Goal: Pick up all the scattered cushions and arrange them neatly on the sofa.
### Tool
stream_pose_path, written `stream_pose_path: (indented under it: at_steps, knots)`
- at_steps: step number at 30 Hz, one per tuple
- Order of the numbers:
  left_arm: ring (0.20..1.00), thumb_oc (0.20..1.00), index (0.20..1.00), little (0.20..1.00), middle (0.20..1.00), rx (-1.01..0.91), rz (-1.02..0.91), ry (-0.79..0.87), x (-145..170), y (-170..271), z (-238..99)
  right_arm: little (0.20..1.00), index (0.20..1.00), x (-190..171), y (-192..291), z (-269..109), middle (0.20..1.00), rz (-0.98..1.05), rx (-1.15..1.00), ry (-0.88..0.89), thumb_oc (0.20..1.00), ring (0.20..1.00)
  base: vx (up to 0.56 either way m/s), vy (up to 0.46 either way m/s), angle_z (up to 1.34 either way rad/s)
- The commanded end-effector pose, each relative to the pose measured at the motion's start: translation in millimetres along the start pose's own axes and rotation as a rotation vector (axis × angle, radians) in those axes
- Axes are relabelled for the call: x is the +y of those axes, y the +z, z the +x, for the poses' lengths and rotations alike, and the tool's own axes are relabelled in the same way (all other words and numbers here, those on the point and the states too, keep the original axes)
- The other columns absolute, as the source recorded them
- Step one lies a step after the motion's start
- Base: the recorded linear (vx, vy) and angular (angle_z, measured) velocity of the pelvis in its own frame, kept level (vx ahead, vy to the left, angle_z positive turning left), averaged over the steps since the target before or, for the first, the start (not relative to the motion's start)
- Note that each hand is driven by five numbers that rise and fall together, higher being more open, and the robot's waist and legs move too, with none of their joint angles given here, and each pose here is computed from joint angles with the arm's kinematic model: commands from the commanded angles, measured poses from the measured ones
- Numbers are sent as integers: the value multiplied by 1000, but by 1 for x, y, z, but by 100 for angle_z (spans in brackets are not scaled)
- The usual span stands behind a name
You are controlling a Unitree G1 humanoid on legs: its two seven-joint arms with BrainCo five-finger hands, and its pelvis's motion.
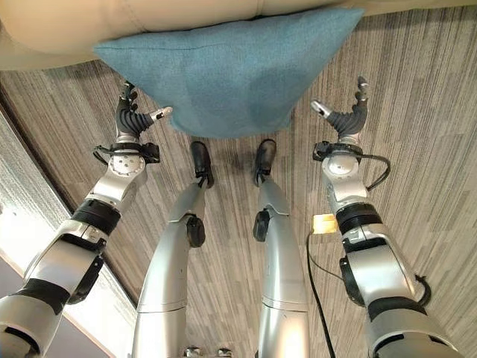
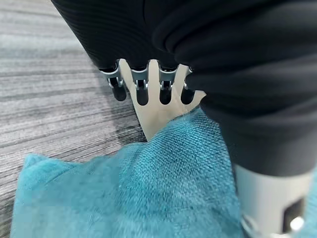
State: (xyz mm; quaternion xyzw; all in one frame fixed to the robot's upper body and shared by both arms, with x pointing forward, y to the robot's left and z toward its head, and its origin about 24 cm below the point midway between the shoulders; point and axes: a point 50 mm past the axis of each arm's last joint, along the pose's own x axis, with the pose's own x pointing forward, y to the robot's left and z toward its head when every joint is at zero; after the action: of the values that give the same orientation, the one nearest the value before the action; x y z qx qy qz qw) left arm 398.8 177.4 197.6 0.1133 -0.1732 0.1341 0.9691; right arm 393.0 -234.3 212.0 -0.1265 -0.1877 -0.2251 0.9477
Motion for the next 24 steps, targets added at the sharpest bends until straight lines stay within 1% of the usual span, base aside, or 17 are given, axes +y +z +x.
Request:
stream_pose_path:
  at_steps: [1,3,5,8,9,12,13,14,15,16,17,19,24]
  knots:
    - [1000,1000,1000,1000,1000,29,18,-17,3,-15,-7,1000,1000,5,-2,-5,1000,15,-9,57,1000,1000,33,0,-4]
    - [1000,1000,1000,1000,1000,4,27,-43,-4,-7,-4,1000,1000,13,8,-2,1000,13,-34,97,1000,1000,34,8,-2]
    - [1000,1000,1000,1000,1000,-47,44,-86,-20,9,-1,1000,1000,31,31,2,1000,-40,-110,171,1000,1000,35,25,-1]
    - [1000,1000,1000,1000,1000,-96,28,-122,-37,26,0,1000,1000,54,56,2,1000,-47,-189,244,1000,1000,0,0,0]
    - [1000,1000,1000,1000,1000,-122,-3,-145,-49,37,-1,1000,1000,69,72,0,1000,-16,-229,277,1000,1000,31,9,1]
    - [1000,1000,1000,1000,1000,-153,-81,-166,-66,53,-3,1000,1000,88,92,-6,1000,68,-265,312,1000,1000,17,-5,-1]
    - [1000,1000,1000,1000,1000,-190,-123,-179,-74,65,-6,1000,1000,98,105,-14,1000,145,-299,337,1000,1000,14,-23,-4]
    - [1000,1000,1000,1000,1000,-189,-123,-179,-74,65,-6,1000,1000,98,104,-14,1000,144,-298,336,1000,1000,0,0,0]
    - [526,526,526,526,526,-202,-153,-183,-77,70,-8,937,937,103,110,-19,937,191,-316,348,937,937,0,0,0]
    - [200,200,200,200,200,-213,-171,-182,-79,74,-8,501,501,105,115,-22,501,229,-328,350,501,501,0,0,0]
    - [200,200,200,200,200,-235,-213,-179,-79,81,-9,200,200,109,125,-27,200,307,-355,355,200,200,0,0,0]
    - [200,200,200,200,200,-250,-266,-156,-74,86,-9,200,200,108,129,-32,200,364,-376,350,200,200,0,0,0]
    - [200,200,200,200,200,-257,-342,-98,-54,79,-13,200,200,89,120,-38,200,365,-423,284,200,200,-7,-3,0]
